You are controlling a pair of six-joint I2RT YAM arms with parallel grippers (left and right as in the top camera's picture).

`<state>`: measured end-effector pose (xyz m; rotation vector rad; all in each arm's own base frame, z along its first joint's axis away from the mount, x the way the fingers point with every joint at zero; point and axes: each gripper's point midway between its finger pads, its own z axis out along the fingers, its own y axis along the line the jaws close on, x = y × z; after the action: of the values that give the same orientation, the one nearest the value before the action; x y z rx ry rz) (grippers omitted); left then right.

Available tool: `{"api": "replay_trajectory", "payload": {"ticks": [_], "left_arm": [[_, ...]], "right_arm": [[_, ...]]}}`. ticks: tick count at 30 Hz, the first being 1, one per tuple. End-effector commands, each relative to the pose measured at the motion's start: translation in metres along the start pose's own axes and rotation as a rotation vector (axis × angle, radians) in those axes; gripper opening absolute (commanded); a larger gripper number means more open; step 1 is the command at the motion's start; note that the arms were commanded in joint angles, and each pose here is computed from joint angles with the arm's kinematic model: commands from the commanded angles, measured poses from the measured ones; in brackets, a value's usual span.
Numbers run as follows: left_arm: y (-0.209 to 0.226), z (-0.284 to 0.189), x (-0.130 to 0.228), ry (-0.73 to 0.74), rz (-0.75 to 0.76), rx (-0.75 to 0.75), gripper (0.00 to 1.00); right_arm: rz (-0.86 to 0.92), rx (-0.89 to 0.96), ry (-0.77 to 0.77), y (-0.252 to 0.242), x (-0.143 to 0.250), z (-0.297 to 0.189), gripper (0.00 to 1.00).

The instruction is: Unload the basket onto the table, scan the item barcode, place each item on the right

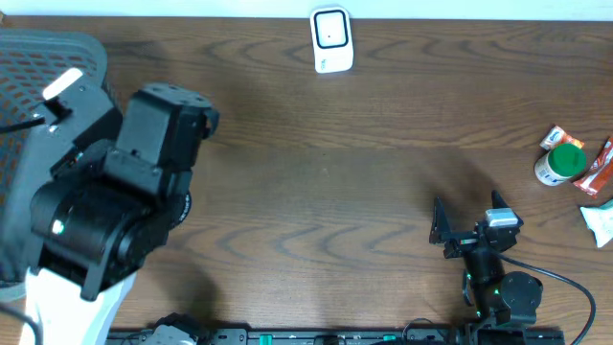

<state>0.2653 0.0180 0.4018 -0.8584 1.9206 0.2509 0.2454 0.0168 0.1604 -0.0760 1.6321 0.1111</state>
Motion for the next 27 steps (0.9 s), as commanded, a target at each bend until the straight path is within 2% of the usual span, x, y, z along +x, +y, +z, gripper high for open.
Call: {"api": "replay_trajectory", "payload": {"ticks": [1,5,14,27], "left_arm": [[0.003,-0.004,-0.006,-0.038,-0.112,0.072,0.98],[0.005,0.005,-0.002,-0.069,-0.198,0.147,0.98],[0.008,0.02,0.028,-0.189,-0.082,0.458,0.98],[0.061,0.053,0.108,-0.279,-0.098,0.451,0.98]], "right_arm": [[0.013,-0.008,0.0,0.002,0.001,0.0,0.99],[0.013,-0.007,0.0,0.002,0.001,0.0,0.99],[0.013,-0.007,0.0,0.002,0.001,0.0,0.99],[0.013,-0.007,0.0,0.002,0.001,0.0,0.99]]}}
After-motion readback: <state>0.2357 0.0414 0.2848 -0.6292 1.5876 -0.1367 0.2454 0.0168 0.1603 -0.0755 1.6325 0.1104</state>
